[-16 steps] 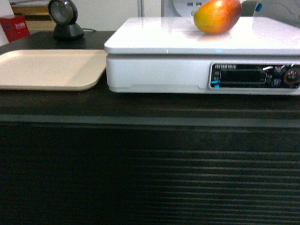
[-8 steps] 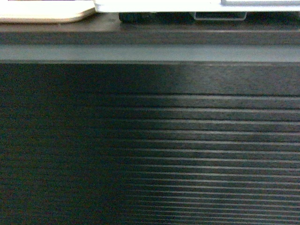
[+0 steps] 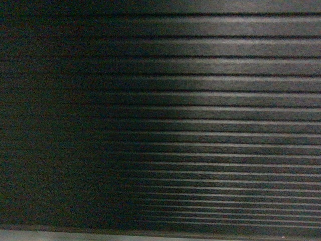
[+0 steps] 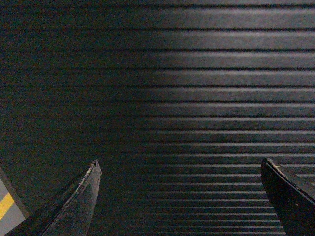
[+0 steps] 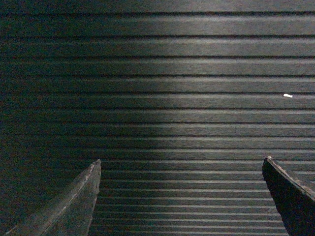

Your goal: Place dark red mango on scale at checkout

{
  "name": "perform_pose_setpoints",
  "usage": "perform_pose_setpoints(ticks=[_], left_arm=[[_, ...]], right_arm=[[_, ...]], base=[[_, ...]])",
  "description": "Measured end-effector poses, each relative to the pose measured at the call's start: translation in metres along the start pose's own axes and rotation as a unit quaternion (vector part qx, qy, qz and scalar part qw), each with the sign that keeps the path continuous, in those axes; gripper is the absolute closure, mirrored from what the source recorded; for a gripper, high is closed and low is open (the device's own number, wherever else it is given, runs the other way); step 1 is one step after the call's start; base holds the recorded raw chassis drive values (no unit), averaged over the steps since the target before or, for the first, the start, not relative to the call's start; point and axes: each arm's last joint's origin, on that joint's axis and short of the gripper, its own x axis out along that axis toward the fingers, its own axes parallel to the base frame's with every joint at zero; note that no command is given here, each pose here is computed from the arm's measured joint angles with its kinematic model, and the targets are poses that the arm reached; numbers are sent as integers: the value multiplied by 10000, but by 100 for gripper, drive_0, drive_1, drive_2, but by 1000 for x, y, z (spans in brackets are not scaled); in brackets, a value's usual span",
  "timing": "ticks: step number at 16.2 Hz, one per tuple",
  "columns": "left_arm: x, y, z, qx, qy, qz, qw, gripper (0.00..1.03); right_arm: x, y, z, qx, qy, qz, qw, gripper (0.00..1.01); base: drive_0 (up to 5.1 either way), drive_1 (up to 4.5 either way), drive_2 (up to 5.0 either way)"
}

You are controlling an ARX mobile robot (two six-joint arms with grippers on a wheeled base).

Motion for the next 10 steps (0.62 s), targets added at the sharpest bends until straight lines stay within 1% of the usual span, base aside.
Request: perform_pose_setpoints(ticks=[10], left_arm=[[0, 0, 0, 2, 8, 0, 10000, 5]], right_arm=[[0, 0, 0, 0, 8, 0, 10000, 3]], base=[[0, 0, 0]])
